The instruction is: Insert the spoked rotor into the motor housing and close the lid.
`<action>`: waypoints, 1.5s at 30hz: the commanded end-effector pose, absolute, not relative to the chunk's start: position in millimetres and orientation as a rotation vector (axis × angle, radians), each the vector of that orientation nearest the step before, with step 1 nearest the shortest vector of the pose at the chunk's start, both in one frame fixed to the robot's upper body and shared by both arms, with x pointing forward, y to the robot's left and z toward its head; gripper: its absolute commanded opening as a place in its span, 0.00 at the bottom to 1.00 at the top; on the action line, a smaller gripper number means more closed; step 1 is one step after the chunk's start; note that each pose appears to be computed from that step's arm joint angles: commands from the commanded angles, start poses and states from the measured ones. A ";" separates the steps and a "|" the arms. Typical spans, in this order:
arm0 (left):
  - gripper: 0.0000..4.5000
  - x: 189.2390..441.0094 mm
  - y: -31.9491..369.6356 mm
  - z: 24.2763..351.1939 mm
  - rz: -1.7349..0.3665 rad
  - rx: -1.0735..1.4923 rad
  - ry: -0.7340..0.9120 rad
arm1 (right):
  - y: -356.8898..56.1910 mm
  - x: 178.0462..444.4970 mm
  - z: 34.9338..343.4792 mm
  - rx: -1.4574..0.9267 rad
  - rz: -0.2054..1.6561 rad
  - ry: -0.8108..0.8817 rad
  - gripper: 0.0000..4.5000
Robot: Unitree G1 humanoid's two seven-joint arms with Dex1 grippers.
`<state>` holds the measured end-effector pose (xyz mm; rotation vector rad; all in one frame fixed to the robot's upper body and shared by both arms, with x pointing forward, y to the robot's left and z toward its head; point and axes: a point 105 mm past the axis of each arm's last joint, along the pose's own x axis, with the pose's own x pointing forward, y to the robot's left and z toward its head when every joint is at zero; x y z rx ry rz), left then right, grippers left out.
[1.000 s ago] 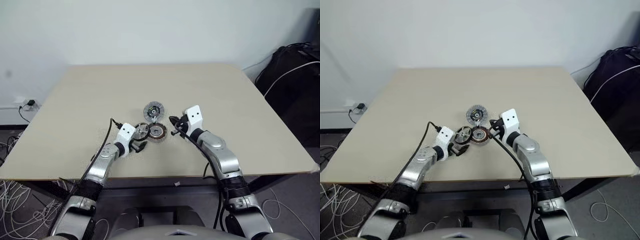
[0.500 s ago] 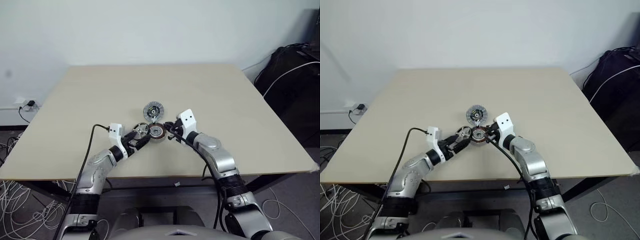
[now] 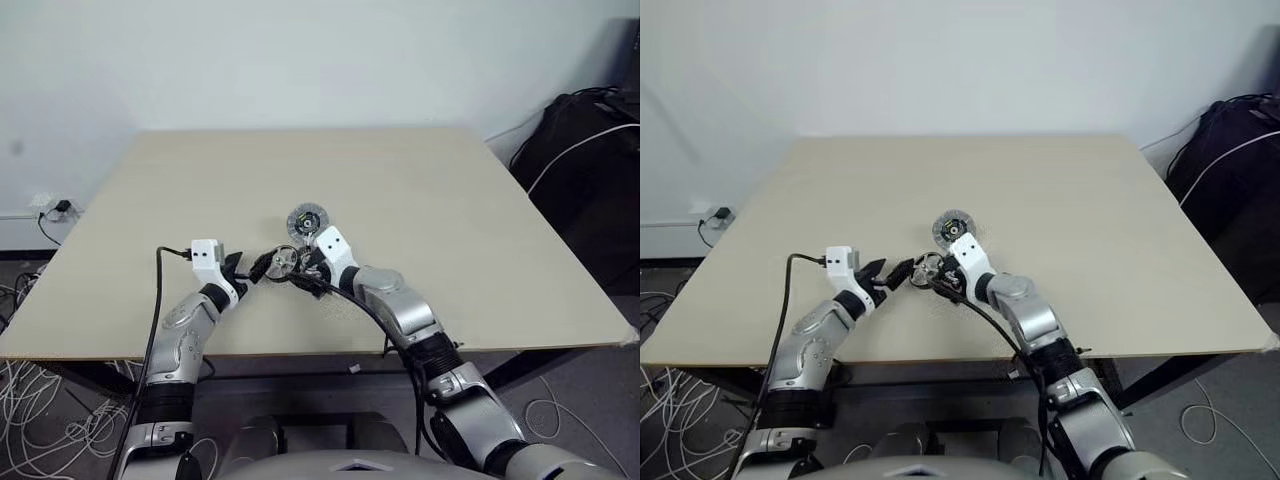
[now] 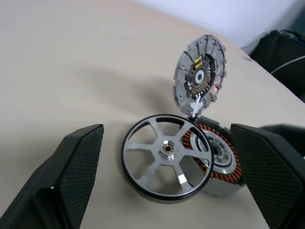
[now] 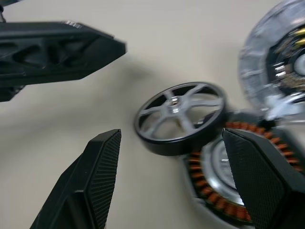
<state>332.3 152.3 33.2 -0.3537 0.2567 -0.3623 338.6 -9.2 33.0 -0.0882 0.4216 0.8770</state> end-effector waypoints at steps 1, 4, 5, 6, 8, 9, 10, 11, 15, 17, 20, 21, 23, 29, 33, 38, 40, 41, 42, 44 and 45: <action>1.00 338.4 156.5 47.2 -0.351 -0.347 0.201 | 0.4 346.8 45.7 0.066 0.861 0.463 0.81; 1.00 338.4 158.0 47.5 -0.345 -0.346 0.199 | 5.8 346.6 47.6 0.201 0.851 0.537 0.81; 1.00 338.2 158.4 47.8 -0.344 -0.346 0.198 | 6.1 346.8 49.0 0.221 0.849 0.546 0.81; 1.00 338.2 158.7 48.0 -0.343 -0.346 0.198 | 6.2 346.9 50.0 0.234 0.847 0.552 0.81; 1.00 338.1 159.1 48.3 -0.342 -0.347 0.197 | 5.6 346.8 51.2 0.246 0.845 0.561 0.81; 1.00 338.0 159.2 48.4 -0.342 -0.346 0.197 | 4.7 346.7 51.1 0.257 0.840 0.568 0.81; 1.00 337.9 159.3 48.5 -0.342 -0.346 0.197 | 3.8 346.7 51.2 0.272 0.834 0.575 0.81; 1.00 337.9 159.4 48.7 -0.343 -0.346 0.196 | 3.2 346.7 51.3 0.282 0.830 0.580 0.81; 1.00 338.2 158.6 48.9 -0.346 -0.348 0.197 | -4.0 354.6 53.5 0.353 0.772 0.591 0.81; 1.00 338.6 158.2 49.0 -0.349 -0.348 0.197 | -8.0 359.0 52.8 0.372 0.742 0.596 0.81; 1.00 338.5 157.3 49.2 -0.353 -0.349 0.198 | -10.2 361.7 50.2 0.379 0.725 0.605 0.81; 1.00 338.6 156.9 49.3 -0.355 -0.351 0.198 | -10.5 362.5 49.0 0.387 0.719 0.610 0.81; 1.00 338.4 156.4 49.5 -0.357 -0.352 0.197 | -11.0 364.5 47.0 0.407 0.704 0.619 0.81; 1.00 337.1 155.0 49.4 -0.363 -0.356 0.199 | -10.8 372.1 45.2 0.447 0.676 0.631 0.81; 1.00 336.4 154.4 49.2 -0.367 -0.360 0.201 | -3.8 372.7 47.8 0.450 0.697 0.627 0.81; 1.00 336.0 154.6 49.2 -0.364 -0.362 0.200 | 2.4 373.1 48.0 0.446 0.710 0.630 0.81; 1.00 335.9 154.8 49.4 -0.363 -0.361 0.199 | 3.3 373.3 46.1 0.442 0.710 0.635 0.81; 1.00 335.9 155.0 49.5 -0.362 -0.360 0.198 | 3.6 373.5 45.0 0.439 0.710 0.637 0.81; 1.00 335.8 155.1 49.6 -0.362 -0.358 0.197 | 3.8 373.7 44.2 0.438 0.710 0.639 0.81; 1.00 335.7 155.5 49.8 -0.361 -0.357 0.196 | 4.3 374.0 42.8 0.437 0.710 0.642 0.81; 1.00 335.7 155.7 49.9 -0.360 -0.356 0.195 | 4.6 374.1 41.9 0.436 0.710 0.644 0.81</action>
